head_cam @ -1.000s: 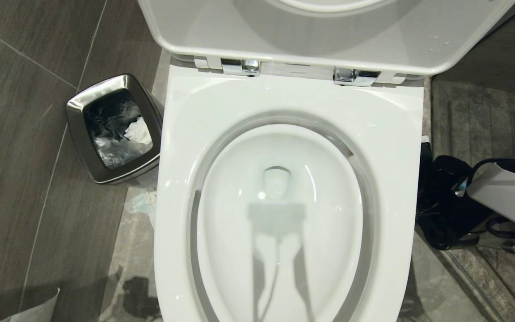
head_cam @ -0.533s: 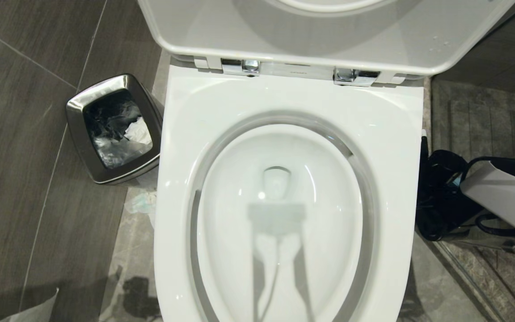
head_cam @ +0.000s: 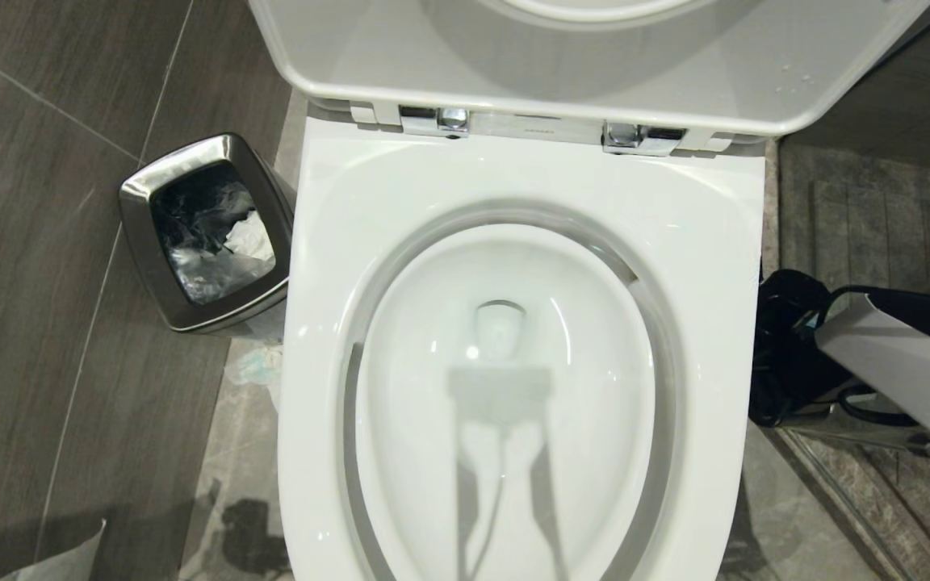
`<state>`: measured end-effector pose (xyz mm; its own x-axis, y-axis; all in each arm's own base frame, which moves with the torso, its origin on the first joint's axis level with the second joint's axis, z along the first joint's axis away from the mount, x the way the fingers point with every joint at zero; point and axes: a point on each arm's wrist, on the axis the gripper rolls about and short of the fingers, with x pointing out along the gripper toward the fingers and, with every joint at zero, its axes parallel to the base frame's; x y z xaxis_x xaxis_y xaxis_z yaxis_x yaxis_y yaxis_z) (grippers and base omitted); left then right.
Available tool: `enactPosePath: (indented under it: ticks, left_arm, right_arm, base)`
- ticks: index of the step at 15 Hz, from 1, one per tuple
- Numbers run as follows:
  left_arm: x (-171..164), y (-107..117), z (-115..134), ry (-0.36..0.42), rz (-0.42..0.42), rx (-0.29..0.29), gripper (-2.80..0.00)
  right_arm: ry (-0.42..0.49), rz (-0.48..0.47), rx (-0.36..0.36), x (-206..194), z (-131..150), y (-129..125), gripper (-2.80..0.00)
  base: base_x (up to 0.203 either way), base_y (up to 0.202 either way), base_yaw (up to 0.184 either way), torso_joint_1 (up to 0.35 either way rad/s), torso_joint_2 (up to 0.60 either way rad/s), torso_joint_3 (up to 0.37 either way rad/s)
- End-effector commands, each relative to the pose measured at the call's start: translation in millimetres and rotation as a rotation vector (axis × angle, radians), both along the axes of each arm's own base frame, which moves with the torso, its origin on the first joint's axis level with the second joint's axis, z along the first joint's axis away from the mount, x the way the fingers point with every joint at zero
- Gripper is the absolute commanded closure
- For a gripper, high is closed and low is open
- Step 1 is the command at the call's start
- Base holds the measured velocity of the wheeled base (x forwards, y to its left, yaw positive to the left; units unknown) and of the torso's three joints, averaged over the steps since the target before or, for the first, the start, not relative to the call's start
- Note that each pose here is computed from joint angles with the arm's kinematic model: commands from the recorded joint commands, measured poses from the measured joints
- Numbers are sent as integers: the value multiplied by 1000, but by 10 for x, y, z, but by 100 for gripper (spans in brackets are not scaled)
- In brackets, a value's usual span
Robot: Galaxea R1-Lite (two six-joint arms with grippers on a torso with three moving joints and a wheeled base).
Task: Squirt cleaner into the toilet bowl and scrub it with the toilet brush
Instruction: Pour in the cleaning agent
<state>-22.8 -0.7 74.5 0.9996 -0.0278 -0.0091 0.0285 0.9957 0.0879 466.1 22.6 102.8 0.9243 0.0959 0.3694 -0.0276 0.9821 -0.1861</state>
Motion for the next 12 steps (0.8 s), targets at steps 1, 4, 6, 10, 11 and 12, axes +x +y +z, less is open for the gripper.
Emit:
enactPosePath:
  ticks: [1,4,6,10,11,12]
  left_arm:
    - [2,0,-4,3,0,1,0]
    - [2,0,-4,2,0,1,0]
    - [2,0,-4,3,0,1,0]
    - [2,0,-4,3,0,1,0]
    - [1,0,0,2,0,1,0]
    - [2,0,-4,3,0,1,0]
  right_arm:
    - [-36,-5,-10,71,5,4,-280]
    - [-76,-9,-21,147,38,7,-280]
    - [-79,-14,-33,169,16,8,-280]
    - [-78,-15,-34,211,-48,10,-280]
    - [-87,-16,-36,227,-40,11,-280]
    - [-98,-21,-43,251,-41,7,-280]
  base:
    - [0,0,0,0,0,0]
    - [0,0,0,0,0,0]
    - [0,0,0,0,0,0]
    - [0,0,0,0,0,0]
    - [0,0,0,0,0,0]
    - [0,0,0,0,0,0]
